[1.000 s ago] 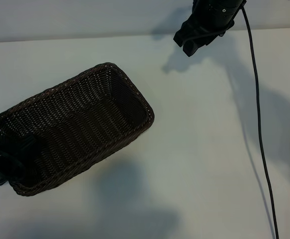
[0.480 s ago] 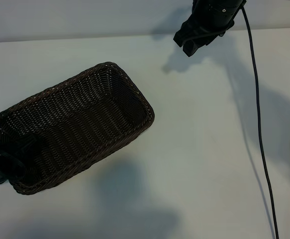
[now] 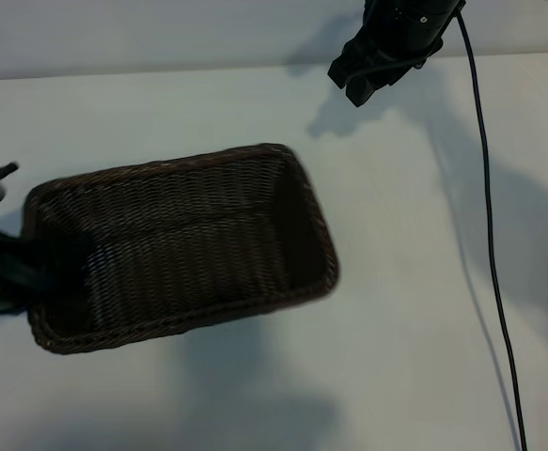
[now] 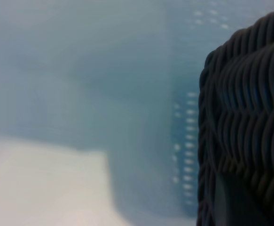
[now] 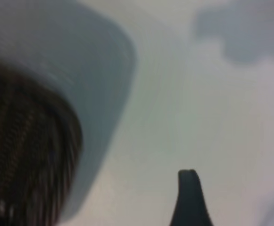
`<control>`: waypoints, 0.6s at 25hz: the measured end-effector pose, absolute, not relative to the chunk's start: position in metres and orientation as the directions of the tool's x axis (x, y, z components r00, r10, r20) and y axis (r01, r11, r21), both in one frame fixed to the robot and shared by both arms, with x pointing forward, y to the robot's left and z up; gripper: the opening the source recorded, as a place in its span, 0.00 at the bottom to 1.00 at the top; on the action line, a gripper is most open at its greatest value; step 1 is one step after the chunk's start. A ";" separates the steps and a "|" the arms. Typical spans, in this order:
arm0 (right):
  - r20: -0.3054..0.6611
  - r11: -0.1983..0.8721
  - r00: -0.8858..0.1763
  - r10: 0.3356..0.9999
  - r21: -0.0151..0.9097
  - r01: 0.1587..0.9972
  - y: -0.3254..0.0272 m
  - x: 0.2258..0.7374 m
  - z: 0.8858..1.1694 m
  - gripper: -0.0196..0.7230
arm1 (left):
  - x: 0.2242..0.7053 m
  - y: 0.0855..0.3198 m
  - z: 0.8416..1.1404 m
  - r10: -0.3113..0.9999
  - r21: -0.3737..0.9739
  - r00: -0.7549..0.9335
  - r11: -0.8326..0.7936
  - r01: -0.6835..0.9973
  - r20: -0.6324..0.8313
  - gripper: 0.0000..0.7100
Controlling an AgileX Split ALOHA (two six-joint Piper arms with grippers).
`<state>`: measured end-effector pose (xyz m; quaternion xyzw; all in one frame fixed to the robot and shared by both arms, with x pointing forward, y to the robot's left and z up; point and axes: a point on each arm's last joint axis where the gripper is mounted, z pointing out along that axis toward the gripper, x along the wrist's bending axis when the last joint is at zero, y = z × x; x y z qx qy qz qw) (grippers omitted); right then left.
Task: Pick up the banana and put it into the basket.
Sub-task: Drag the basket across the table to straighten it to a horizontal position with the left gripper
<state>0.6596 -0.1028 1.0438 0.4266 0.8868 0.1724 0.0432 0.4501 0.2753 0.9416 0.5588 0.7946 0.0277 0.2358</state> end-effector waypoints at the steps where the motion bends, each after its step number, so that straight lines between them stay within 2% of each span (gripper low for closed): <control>1: 0.071 0.577 -0.632 0.771 0.343 0.742 -0.103 0.660 1.044 0.70 | 0.453 0.273 0.945 0.906 0.316 -0.228 0.347 0.883 -0.357 0.24; 8: 0.071 0.577 -0.632 0.771 0.343 0.742 -0.103 0.660 1.044 0.70 | 0.464 0.266 0.962 0.907 0.346 -0.113 0.267 0.900 -0.405 0.24; 15: 0.071 0.577 -0.632 0.771 0.343 0.742 -0.103 0.660 1.044 0.70 | 0.464 0.288 0.963 0.910 0.345 -0.111 0.261 0.902 -0.399 0.24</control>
